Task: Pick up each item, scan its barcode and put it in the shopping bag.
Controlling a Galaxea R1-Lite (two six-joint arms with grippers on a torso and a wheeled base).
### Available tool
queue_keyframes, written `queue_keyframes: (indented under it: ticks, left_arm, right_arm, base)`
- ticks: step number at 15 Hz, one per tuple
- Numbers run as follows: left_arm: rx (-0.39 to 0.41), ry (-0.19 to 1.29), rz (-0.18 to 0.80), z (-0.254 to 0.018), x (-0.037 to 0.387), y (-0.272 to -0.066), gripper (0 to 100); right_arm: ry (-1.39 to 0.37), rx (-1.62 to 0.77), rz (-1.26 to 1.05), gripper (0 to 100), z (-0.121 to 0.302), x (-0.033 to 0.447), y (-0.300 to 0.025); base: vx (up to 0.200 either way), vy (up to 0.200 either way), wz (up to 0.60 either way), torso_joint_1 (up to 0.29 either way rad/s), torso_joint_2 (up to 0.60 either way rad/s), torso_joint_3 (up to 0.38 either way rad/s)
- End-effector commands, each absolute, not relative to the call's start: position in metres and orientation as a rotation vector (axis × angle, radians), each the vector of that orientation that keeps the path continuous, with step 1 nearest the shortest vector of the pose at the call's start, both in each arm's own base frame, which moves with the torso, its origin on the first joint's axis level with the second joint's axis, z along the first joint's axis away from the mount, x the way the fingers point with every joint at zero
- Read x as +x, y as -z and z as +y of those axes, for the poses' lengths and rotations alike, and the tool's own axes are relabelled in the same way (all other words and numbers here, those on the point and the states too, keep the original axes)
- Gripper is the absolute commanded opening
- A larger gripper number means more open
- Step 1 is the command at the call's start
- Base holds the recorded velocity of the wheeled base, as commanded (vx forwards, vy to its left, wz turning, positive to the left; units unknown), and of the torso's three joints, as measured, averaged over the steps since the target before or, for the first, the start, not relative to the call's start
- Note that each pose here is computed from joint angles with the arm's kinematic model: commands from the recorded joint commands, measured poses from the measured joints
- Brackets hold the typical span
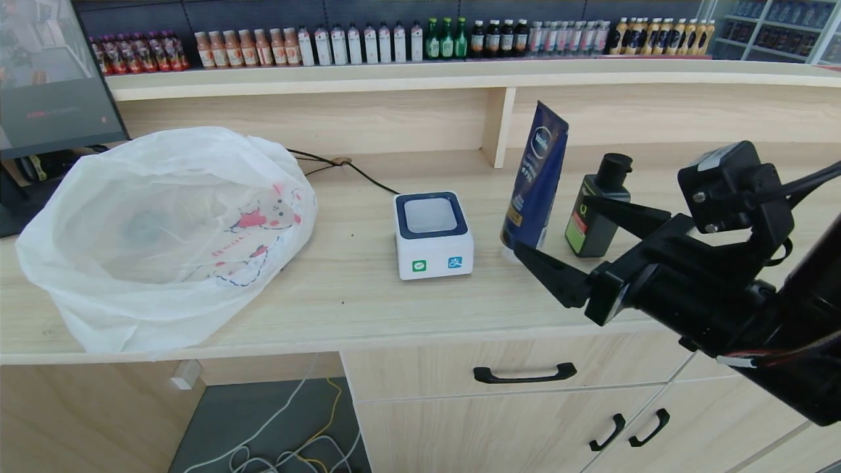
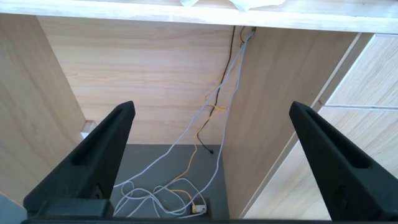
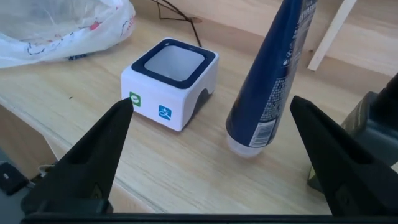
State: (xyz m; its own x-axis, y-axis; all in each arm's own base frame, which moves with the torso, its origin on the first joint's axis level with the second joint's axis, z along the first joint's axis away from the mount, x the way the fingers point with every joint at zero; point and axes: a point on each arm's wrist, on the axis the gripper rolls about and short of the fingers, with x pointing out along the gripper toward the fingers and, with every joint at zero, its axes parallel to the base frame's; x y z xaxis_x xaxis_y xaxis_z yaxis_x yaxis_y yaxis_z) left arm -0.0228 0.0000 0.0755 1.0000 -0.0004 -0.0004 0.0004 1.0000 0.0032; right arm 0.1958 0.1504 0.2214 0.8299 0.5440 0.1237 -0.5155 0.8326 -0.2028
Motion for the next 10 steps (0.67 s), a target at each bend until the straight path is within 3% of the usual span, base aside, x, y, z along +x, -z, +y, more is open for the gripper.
queue_keyframes:
  ticks: [1, 10]
  left_arm:
    - [0.003, 0.000, 0.000, 0.000, -0.023, -0.075, 100]
    - [0.003, 0.000, 0.000, 0.000, -0.023, -0.075, 100]
  right_arm:
    - [-0.536, -0.157, -0.167, 100, 0.158, 0.204, -0.214]
    - [-0.326, 0.033, -0.191, 100, 0.186, 0.226, -0.220]
  base:
    - [0.000, 0.000, 0.00, 0.000, 0.00, 0.000]
    - [0.000, 0.000, 0.00, 0.000, 0.00, 0.000]
